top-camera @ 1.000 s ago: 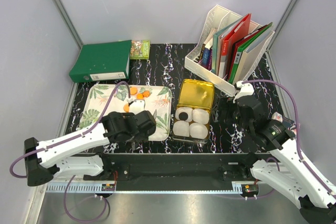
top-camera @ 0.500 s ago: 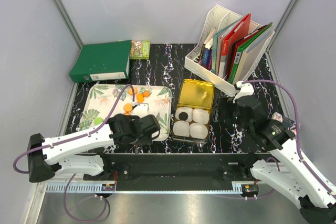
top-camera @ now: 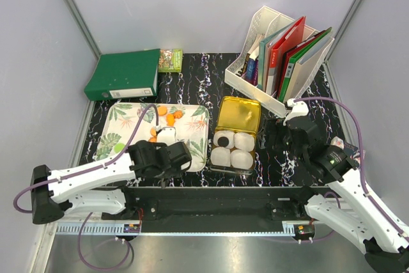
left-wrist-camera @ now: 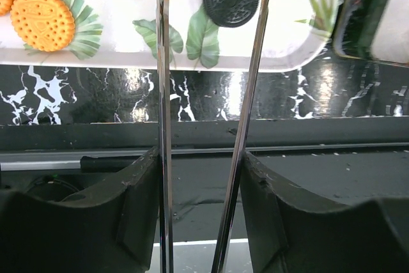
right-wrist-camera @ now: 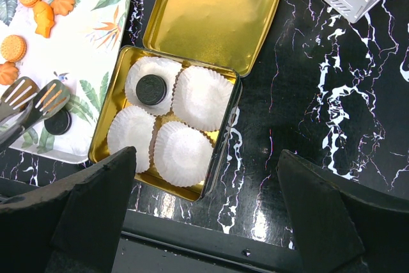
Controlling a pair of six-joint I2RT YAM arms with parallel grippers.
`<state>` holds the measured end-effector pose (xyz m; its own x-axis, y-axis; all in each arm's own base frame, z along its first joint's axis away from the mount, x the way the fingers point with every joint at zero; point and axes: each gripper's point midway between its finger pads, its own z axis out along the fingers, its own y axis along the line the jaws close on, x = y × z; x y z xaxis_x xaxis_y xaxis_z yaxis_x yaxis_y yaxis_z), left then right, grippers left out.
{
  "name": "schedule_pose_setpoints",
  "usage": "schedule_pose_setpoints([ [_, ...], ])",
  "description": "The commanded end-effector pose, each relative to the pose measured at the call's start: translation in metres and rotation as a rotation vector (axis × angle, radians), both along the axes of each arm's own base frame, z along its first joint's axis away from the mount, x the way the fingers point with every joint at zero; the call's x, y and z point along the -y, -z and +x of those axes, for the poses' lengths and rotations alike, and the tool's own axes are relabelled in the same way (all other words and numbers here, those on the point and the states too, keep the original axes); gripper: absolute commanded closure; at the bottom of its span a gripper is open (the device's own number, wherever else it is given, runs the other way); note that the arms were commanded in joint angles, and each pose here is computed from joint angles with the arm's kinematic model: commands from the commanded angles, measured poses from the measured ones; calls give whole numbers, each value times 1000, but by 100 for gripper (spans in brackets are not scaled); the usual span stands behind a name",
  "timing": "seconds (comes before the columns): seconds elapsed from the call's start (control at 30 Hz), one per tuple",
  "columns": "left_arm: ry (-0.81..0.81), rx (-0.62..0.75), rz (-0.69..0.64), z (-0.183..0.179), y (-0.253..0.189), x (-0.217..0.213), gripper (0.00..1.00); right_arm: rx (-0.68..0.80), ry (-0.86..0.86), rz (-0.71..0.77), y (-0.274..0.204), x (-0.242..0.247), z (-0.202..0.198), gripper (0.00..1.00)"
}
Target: Pack the cookies
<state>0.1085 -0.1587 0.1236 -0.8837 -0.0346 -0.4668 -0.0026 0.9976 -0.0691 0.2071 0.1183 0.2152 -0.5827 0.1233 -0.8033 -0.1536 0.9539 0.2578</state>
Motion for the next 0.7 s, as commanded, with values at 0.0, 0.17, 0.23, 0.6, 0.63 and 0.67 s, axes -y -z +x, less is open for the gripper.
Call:
schedule_pose_setpoints([
  [0.0, 2, 11, -15, 4, 2, 9, 49, 22, 3, 17, -5, -1, 3, 0],
  [0.17, 13, 10, -12, 5, 3, 13, 49, 26, 6, 20, -6, -1, 3, 0],
  [0.23, 17, 12, -14, 6, 3, 15, 49, 27, 3, 18, -6, -1, 3, 0],
  [0.6, 57, 23, -10, 8, -4, 24, 74, 24, -1, 12, -5, -1, 3, 0],
  [0.63, 56, 27, -12, 8, -5, 24, 75, 25, -1, 13, -5, -1, 3, 0],
  [0.67, 55, 40, -19, 10, -10, 26, 75, 24, 0, 13, -5, -1, 3, 0],
])
